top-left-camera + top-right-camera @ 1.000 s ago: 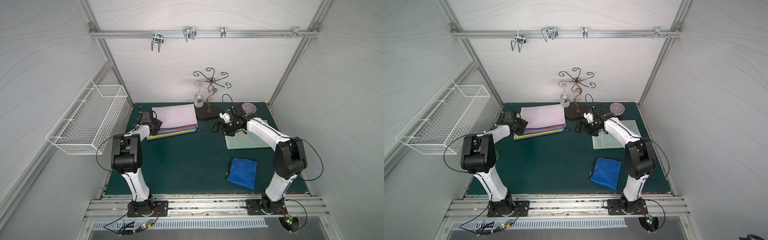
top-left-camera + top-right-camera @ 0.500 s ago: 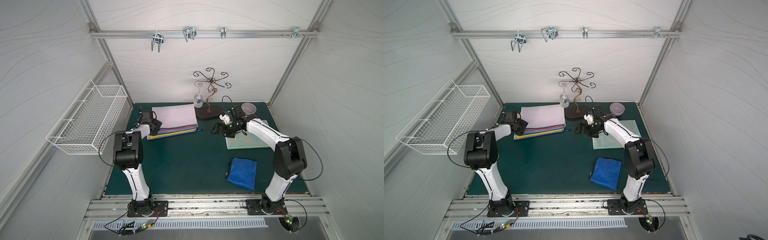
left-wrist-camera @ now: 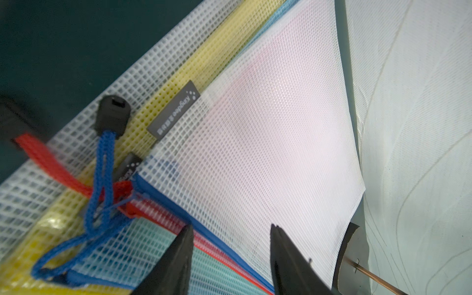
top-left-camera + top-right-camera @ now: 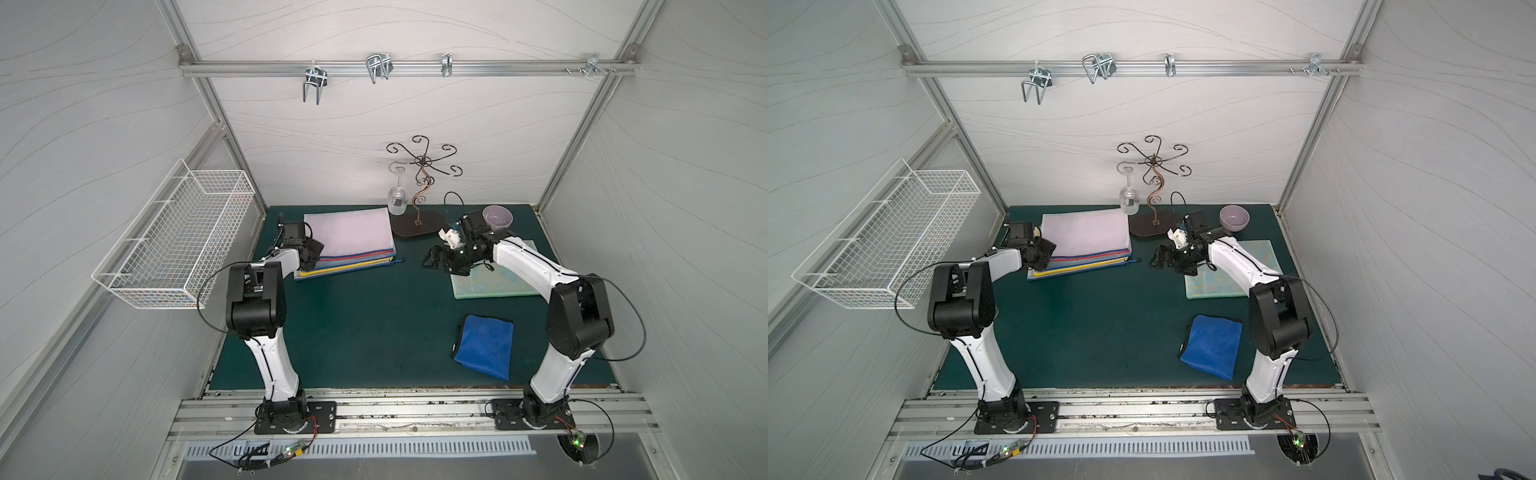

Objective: Wipe the document bag
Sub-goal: Pick up the document bag.

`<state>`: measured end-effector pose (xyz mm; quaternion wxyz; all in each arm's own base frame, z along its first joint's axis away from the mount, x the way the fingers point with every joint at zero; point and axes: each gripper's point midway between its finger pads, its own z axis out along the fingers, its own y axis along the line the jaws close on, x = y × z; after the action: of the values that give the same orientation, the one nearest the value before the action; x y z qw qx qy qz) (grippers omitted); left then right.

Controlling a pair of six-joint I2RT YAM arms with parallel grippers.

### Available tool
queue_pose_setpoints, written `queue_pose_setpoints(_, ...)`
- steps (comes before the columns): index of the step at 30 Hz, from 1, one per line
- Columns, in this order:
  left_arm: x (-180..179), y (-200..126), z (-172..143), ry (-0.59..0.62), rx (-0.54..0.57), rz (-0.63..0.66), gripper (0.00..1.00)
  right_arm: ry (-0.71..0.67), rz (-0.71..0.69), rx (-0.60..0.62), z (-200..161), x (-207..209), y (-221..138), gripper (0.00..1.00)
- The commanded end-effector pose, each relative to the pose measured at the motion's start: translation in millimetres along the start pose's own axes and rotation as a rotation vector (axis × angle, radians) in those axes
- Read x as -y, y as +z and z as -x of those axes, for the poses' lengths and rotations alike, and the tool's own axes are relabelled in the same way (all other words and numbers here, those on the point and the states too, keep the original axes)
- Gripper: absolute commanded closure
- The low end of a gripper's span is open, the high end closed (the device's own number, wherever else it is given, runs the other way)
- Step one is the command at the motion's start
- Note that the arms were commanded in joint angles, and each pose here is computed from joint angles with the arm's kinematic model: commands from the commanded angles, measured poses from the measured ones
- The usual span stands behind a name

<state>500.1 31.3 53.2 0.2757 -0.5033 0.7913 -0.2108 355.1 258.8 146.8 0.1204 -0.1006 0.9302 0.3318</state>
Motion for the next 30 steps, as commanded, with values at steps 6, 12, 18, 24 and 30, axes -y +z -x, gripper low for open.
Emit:
queue_pose_setpoints(6, -2, 18, 6, 0.002, 0.010, -0.005, 0.49, 0.003, 0.006, 0.003, 1, -3, -1, 0.01)
queue_pose_setpoints(12, -2, 32, 8, 0.013, 0.018, -0.019, 0.49, 0.002, 0.000, 0.004, 2, -2, 0, 0.01)
queue_pose_setpoints(18, -4, 43, 7, 0.008, 0.028, -0.050, 0.53, 0.002, 0.000, 0.005, 3, -3, 1, 0.01)
queue_pose_setpoints(24, 8, 47, 13, 0.028, 0.052, -0.107, 0.89, -0.005, 0.000, -0.002, 1, -5, 4, 0.01)
queue_pose_setpoints(30, 40, 33, 17, 0.044, 0.058, -0.241, 1.00, -0.023, -0.005, 0.002, 1, -11, 1, 0.01)
